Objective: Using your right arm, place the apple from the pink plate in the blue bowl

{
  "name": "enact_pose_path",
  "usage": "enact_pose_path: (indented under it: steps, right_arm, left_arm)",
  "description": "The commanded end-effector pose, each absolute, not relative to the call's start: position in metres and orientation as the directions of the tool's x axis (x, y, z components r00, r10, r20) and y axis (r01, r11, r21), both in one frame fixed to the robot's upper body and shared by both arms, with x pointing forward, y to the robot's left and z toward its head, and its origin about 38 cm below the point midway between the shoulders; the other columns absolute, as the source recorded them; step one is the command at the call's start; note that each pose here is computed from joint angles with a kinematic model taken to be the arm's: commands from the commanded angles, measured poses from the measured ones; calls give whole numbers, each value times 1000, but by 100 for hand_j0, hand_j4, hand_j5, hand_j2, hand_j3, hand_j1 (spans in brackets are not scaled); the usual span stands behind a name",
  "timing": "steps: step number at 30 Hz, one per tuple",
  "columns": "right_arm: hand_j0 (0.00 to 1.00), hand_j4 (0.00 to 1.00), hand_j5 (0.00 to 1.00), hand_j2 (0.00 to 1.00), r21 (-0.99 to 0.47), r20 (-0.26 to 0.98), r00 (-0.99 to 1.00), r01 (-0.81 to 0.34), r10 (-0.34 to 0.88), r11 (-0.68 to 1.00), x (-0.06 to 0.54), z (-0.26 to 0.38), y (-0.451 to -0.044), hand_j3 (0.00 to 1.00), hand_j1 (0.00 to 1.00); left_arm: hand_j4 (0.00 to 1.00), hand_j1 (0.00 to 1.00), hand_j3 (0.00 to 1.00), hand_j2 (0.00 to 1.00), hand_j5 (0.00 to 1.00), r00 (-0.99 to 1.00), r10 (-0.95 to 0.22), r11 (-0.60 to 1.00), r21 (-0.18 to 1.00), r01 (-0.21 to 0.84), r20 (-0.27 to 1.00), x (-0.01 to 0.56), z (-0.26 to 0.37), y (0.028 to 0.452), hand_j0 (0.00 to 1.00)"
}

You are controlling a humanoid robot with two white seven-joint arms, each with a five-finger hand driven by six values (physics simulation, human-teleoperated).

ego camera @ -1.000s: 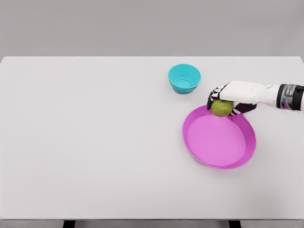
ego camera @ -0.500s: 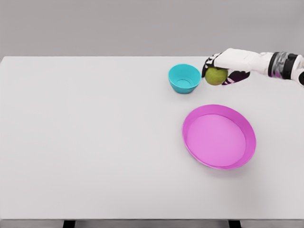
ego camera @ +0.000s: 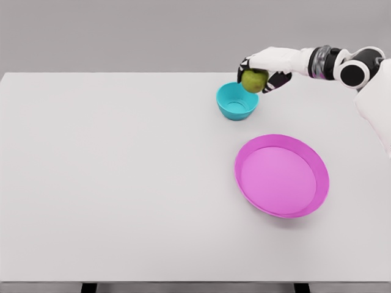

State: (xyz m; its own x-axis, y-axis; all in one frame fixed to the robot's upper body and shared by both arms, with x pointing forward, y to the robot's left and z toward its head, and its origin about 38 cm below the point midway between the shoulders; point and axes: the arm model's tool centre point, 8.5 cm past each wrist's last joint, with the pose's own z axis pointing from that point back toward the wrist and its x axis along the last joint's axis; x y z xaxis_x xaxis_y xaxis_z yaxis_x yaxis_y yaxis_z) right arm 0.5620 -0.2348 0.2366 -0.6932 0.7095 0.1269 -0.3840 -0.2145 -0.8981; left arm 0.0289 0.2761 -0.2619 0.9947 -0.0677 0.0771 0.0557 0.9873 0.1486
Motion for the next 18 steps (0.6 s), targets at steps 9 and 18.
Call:
enact_pose_path:
  steps: [9,18]
  right_arm:
    - [51,51,51,51,-869,149,-682,-435,716,-234,570,216,-208,51,51]
    - [100,100,100,100,-869,154,-682,-438,715,-230,570,215,-207,100,100]
  left_arm:
    - [100,100,100,100,100,995,-67,987,148,55,77,29,-262,276,100]
    - [100,100,100,100,100,995,-68,987,149,56,77,29,-262,276,100]
